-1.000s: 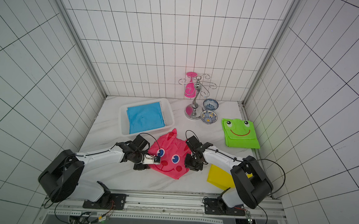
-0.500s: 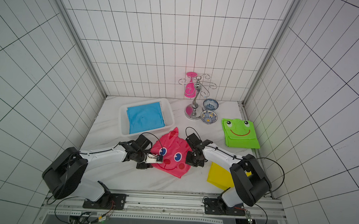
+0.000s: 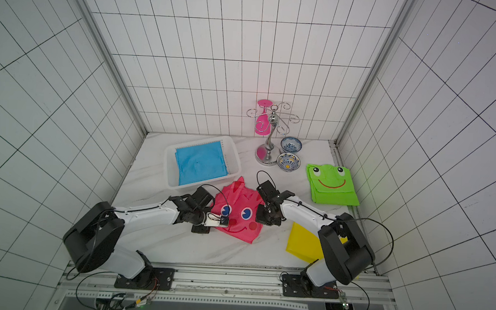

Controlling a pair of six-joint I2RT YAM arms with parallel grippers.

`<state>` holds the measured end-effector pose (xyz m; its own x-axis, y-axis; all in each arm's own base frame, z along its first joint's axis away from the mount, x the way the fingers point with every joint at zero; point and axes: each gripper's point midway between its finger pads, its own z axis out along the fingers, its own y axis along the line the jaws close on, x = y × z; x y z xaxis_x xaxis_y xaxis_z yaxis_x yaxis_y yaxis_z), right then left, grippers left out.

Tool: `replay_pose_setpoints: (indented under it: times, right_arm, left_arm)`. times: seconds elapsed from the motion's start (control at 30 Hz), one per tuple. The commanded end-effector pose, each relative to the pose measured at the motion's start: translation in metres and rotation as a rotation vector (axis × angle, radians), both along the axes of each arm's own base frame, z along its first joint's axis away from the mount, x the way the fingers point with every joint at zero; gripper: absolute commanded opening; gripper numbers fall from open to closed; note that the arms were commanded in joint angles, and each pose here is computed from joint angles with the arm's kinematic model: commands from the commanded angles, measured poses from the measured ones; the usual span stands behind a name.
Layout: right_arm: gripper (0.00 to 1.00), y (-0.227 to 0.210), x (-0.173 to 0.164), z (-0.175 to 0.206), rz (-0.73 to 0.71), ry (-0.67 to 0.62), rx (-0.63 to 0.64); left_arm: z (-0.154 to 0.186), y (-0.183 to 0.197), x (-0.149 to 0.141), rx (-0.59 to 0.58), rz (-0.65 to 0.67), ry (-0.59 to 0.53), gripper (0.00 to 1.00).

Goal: Put the folded raincoat in the basket
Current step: Pick up the raincoat from the center of the board.

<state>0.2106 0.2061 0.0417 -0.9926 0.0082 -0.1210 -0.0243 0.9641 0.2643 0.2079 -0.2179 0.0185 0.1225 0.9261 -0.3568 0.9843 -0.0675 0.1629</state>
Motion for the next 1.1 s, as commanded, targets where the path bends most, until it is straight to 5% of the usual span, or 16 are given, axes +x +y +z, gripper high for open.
replay_pose_setpoints:
  times: [0.0,0.07,0.17,0.3,0.57,0.87,1.07]
  right_arm:
    - [0.00,0.001,0.002,0.014,0.035,-0.048,0.041]
    - [0.22,-0.001,0.004,0.023,0.076,-0.099,0.045]
    - [0.32,-0.005,0.009,0.044,0.131,-0.215,0.055]
    - [0.37,-0.005,0.012,0.074,0.264,-0.405,0.084]
    - [0.36,0.036,-0.035,0.127,0.890,-0.948,0.143]
    - [0.49,0.066,-0.059,0.110,1.345,-1.073,-0.114]
    - [0.51,0.081,-0.034,0.105,1.358,-1.121,-0.350]
  left_arm:
    - [-0.015,0.025,-0.025,0.112,-0.007,0.102,0.00]
    - [-0.002,0.021,-0.030,0.090,-0.019,0.134,0.00]
    - [0.028,0.011,-0.032,0.021,0.011,0.198,0.00]
    - [0.059,0.007,-0.021,-0.061,0.121,0.274,0.00]
    - [0.108,0.002,0.001,-0.222,0.310,0.498,0.00]
    - [0.134,-0.005,0.016,-0.292,0.380,0.583,0.00]
    - [0.132,-0.007,0.016,-0.285,0.384,0.621,0.00]
